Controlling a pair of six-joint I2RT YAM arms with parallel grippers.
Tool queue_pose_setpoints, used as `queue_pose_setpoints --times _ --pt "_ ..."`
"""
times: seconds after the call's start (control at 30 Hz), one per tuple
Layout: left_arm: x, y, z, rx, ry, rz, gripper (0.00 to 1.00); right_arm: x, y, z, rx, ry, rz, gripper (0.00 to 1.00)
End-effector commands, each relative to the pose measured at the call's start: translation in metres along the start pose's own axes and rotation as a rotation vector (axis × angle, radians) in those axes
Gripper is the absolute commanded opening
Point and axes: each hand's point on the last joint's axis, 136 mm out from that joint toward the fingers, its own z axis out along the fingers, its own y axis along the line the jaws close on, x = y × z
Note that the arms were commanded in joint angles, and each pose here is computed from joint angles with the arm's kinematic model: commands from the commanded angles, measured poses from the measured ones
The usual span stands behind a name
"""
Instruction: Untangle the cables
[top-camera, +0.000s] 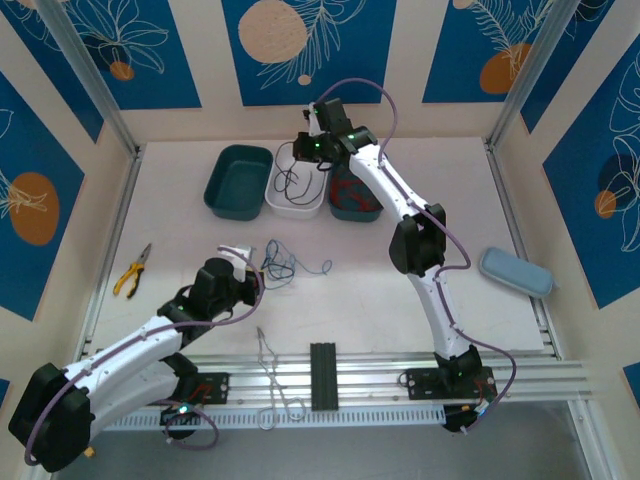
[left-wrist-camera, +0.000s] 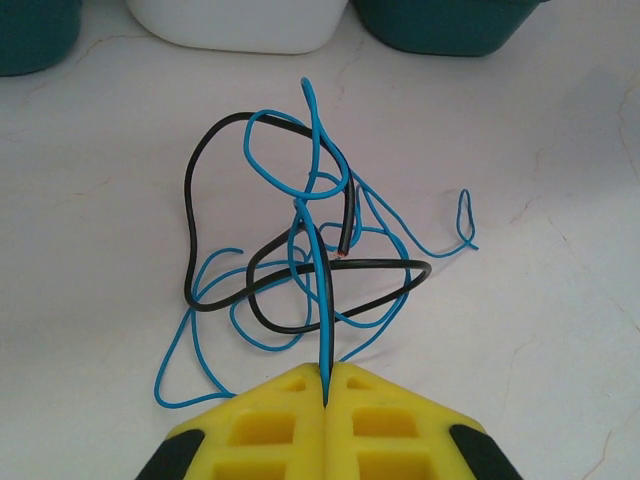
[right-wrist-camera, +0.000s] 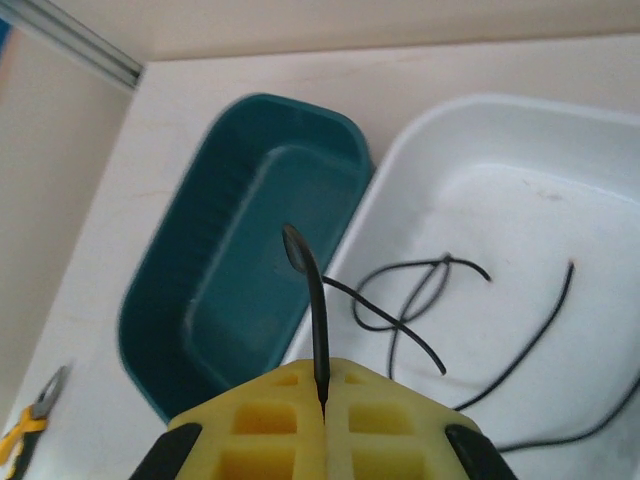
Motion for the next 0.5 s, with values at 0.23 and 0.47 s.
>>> queue_pose_setpoints --times 0.23,0.47 --pt "-0.003 0.006 -0.001 -0.028 -0.013 0.007 0.00 0.042 -0.065 0.011 0.255 0.122 0.118 0.00" --pt "-0.002 0.007 0.000 -0.034 -0.008 0.007 0.00 0.054 -0.068 0.038 0.255 0.138 0.053 0.00"
